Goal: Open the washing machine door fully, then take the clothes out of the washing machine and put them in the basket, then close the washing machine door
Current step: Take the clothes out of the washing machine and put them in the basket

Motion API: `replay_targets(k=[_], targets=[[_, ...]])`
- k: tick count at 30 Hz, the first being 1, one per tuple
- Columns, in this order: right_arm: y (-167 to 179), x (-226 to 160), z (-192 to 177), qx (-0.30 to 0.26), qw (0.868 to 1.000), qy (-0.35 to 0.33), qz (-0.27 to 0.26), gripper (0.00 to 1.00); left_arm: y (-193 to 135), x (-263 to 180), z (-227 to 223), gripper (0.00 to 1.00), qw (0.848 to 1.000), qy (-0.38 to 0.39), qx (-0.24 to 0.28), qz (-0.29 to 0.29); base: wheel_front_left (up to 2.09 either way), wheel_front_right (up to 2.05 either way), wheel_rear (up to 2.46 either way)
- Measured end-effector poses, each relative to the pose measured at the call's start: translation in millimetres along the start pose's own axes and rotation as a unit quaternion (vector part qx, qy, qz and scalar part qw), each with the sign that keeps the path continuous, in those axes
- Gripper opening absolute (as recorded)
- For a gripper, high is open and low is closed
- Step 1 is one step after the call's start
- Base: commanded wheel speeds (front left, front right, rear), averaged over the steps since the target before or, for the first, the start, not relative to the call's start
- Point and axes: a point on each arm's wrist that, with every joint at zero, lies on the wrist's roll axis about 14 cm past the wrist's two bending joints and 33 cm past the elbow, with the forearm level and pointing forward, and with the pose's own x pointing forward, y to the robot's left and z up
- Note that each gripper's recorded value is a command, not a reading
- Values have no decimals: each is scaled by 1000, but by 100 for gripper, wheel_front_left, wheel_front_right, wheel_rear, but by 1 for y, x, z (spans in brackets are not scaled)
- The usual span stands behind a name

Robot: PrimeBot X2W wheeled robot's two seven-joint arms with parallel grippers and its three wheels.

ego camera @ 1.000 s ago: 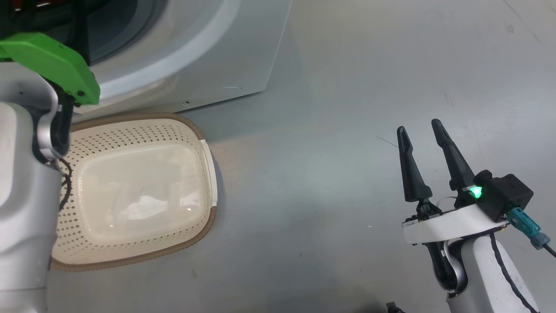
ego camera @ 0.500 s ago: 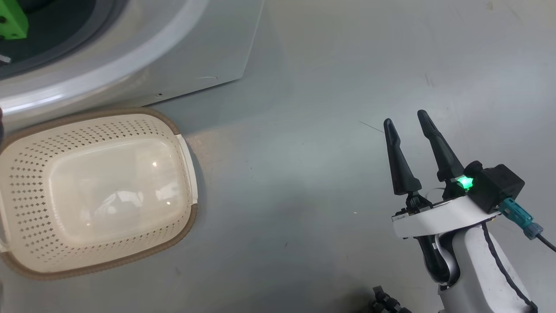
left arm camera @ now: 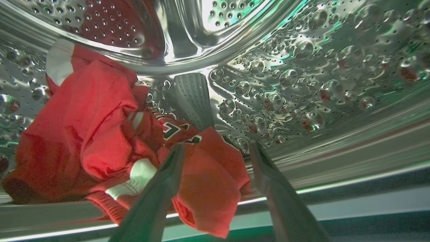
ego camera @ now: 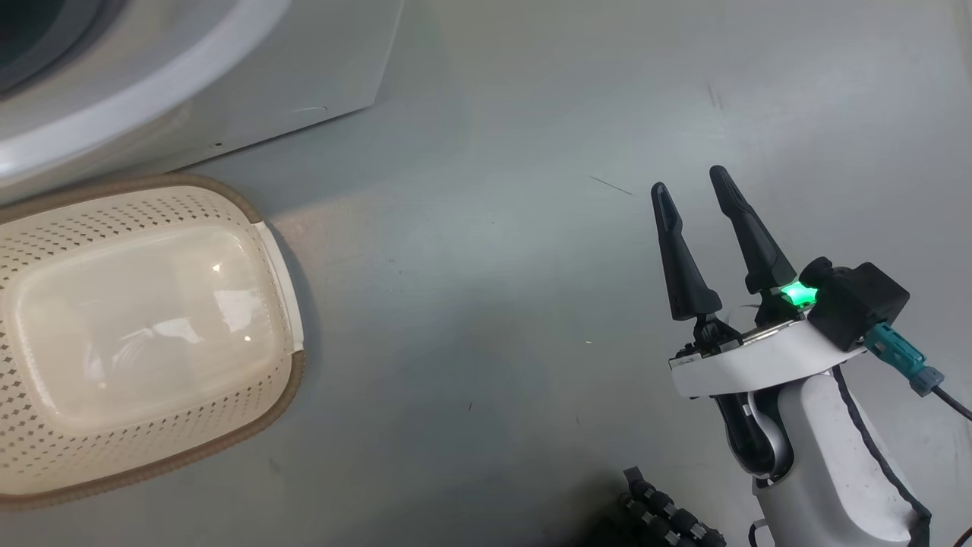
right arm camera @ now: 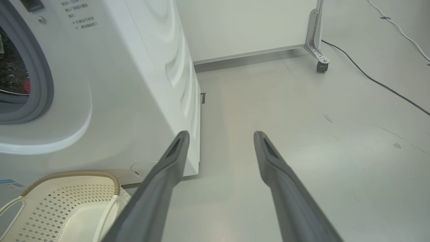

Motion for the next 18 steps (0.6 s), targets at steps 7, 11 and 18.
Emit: replay_targets(k=[7, 11, 18], targets=[[-9, 0, -4, -4, 1000, 6, -12, 100, -1, 14, -24, 100, 999, 41, -4, 0, 0, 0, 0], [-9, 2, -2, -5, 1000, 4, -11, 100, 4, 16, -27, 100, 998, 56, -1, 11, 0, 0, 0], [-10, 3, -3, -4, 1000, 6, -13, 100, 11, 18, -43, 85, 995, 99, -3, 24, 0, 0, 0]])
